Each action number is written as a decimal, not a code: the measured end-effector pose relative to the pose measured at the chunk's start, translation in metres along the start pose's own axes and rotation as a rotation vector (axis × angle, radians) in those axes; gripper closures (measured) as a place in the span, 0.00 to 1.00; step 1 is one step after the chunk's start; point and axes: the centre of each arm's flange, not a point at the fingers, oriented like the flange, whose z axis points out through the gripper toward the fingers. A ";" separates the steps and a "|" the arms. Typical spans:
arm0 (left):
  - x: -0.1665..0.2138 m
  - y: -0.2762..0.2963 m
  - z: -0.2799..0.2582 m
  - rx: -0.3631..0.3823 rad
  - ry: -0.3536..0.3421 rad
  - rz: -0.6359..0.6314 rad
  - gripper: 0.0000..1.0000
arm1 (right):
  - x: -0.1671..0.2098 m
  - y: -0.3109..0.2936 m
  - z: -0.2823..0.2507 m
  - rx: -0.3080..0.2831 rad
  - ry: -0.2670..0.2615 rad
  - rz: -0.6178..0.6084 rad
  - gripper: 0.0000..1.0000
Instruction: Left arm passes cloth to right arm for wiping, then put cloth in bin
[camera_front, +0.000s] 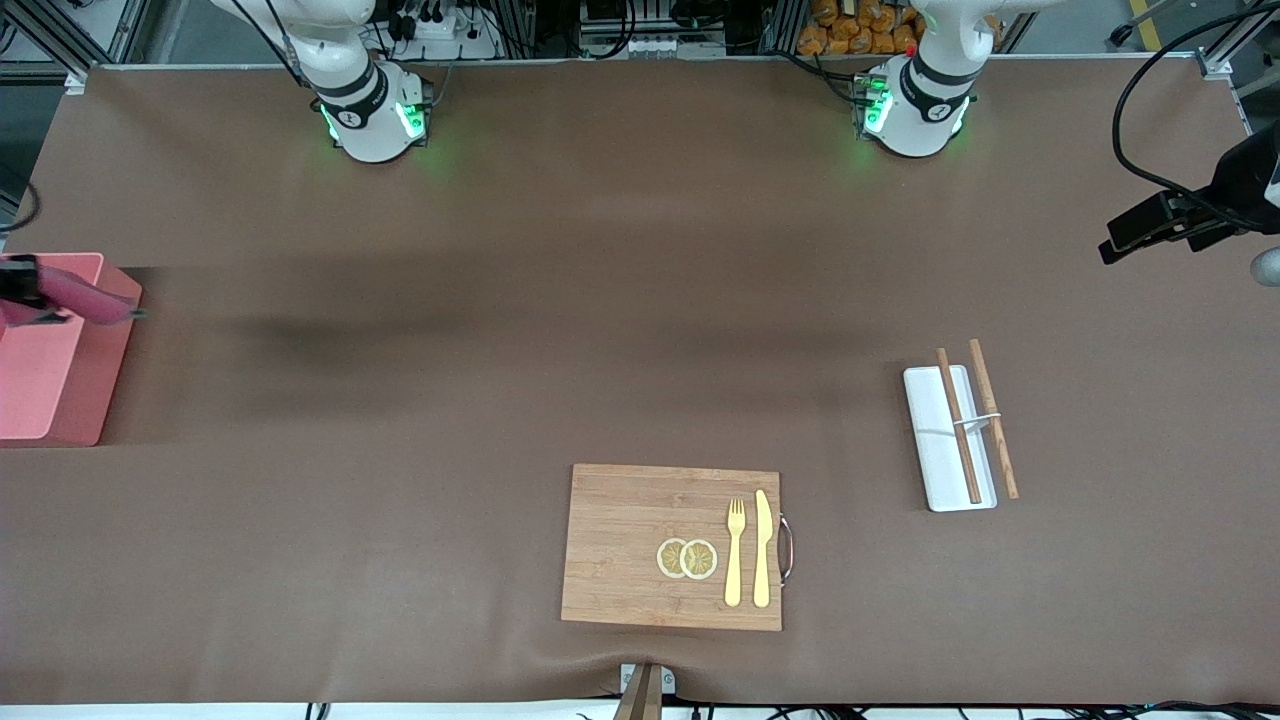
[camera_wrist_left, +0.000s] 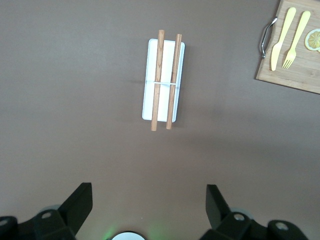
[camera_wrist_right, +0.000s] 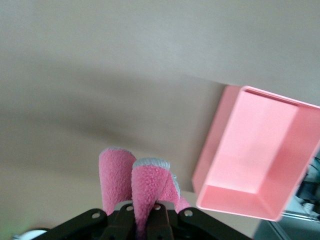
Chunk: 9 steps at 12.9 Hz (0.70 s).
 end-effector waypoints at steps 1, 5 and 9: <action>0.000 0.000 0.000 0.000 0.000 0.000 0.00 | -0.008 0.023 0.010 -0.003 -0.013 -0.007 0.98; 0.000 0.001 0.000 0.000 0.000 0.002 0.00 | -0.029 0.137 0.085 -0.027 -0.010 -0.071 0.98; 0.000 0.002 0.000 0.000 0.000 0.003 0.00 | -0.054 0.206 0.122 -0.094 0.038 -0.135 0.92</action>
